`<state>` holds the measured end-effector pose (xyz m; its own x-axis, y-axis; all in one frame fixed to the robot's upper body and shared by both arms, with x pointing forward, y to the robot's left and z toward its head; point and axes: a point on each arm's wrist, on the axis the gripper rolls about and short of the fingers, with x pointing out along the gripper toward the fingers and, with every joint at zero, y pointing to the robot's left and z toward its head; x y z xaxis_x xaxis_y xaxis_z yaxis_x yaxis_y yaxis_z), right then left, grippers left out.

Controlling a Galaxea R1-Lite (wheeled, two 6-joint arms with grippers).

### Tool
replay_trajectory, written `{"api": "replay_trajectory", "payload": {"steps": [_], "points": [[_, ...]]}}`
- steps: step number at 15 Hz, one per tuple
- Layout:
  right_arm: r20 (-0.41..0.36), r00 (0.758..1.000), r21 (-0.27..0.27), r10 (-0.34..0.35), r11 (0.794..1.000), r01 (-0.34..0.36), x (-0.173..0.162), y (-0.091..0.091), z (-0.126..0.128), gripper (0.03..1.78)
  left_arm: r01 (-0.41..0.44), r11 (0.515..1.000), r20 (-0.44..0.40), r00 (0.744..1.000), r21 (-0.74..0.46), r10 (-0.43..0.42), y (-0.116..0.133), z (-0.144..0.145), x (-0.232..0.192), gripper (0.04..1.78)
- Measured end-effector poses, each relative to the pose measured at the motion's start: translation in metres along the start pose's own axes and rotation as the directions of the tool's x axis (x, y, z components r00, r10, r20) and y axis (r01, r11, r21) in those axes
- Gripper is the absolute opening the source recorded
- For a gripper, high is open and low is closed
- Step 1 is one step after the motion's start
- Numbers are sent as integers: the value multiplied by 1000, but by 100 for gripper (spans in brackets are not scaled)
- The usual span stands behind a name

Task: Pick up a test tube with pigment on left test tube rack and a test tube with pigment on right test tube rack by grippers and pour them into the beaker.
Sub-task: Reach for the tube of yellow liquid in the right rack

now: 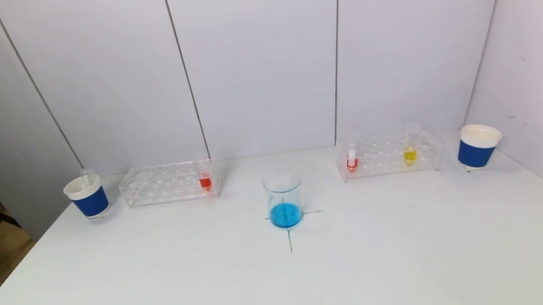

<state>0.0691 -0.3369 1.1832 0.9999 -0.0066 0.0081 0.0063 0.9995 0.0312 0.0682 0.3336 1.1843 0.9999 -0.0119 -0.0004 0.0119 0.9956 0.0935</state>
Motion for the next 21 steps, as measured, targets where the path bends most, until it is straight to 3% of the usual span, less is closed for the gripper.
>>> {"api": "replay_trajectory", "payload": {"steps": [17,21], "points": [[1,1000,-2,-1,1000,1,0,0,0,177,-4,1000,-2,1000,-22,4,0,-2,1,176],[7,1000,-36,12,999,-11,0,0,1,177,-4,1000,-3,1000,-22,4,0,-2,1,176]]}}
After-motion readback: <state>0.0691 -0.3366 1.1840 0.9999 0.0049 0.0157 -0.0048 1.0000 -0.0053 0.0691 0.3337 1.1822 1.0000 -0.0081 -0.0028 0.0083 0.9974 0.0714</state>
